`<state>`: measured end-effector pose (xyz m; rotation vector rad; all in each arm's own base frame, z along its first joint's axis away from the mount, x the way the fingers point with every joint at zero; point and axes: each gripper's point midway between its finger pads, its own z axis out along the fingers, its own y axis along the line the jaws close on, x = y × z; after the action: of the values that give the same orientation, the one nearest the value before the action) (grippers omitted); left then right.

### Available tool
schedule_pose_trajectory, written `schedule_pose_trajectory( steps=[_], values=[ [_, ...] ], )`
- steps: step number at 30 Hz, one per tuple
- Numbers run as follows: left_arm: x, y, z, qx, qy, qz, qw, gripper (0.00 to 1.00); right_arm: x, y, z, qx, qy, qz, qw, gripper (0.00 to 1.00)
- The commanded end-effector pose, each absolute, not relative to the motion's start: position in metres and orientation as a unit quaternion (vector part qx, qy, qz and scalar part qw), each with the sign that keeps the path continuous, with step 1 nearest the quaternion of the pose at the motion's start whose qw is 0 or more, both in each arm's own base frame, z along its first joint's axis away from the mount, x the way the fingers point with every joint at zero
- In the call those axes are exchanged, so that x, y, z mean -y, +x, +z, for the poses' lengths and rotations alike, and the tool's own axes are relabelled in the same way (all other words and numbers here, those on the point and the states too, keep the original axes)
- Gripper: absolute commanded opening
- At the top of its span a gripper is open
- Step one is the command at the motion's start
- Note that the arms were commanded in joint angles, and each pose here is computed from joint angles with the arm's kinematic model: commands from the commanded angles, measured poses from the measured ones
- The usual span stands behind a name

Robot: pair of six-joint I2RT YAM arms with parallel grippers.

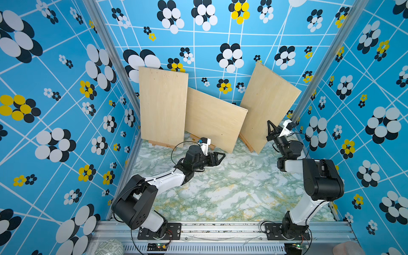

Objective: Assemble the easel
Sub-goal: Place the drawing board on the easel.

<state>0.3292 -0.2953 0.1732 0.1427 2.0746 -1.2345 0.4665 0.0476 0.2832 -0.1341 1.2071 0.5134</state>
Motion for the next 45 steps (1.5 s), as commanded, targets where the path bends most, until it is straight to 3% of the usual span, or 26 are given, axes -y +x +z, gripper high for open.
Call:
schedule_pose_trajectory(
  steps=[1,19,24,27,31,36,45],
  values=[
    [0.291,0.329,0.174,-0.798,0.054,-0.481,0.359,0.74,-0.06,0.476,0.214,-0.643,-0.061,0.256,0.719,0.0],
    [0.284,0.328,0.175,-0.8,0.048,-0.478,0.36,0.74,-0.053,0.48,0.203,-0.652,-0.058,0.255,0.712,0.0],
    [0.286,0.33,0.175,-0.799,0.047,-0.478,0.361,0.75,-0.048,0.48,0.203,-0.652,-0.052,0.254,0.713,0.06],
    [0.287,0.331,0.175,-0.799,0.047,-0.48,0.359,0.75,-0.048,0.479,0.203,-0.652,-0.049,0.256,0.712,0.18],
    [0.287,0.331,0.173,-0.8,0.046,-0.48,0.358,0.75,-0.048,0.478,0.203,-0.653,-0.049,0.256,0.711,0.19],
    [0.286,0.33,0.172,-0.801,0.046,-0.479,0.357,0.75,-0.047,0.477,0.204,-0.652,-0.046,0.256,0.712,0.3],
    [0.284,0.331,0.171,-0.801,0.044,-0.477,0.358,0.75,-0.046,0.476,0.204,-0.652,-0.047,0.252,0.713,0.29]
  ],
)
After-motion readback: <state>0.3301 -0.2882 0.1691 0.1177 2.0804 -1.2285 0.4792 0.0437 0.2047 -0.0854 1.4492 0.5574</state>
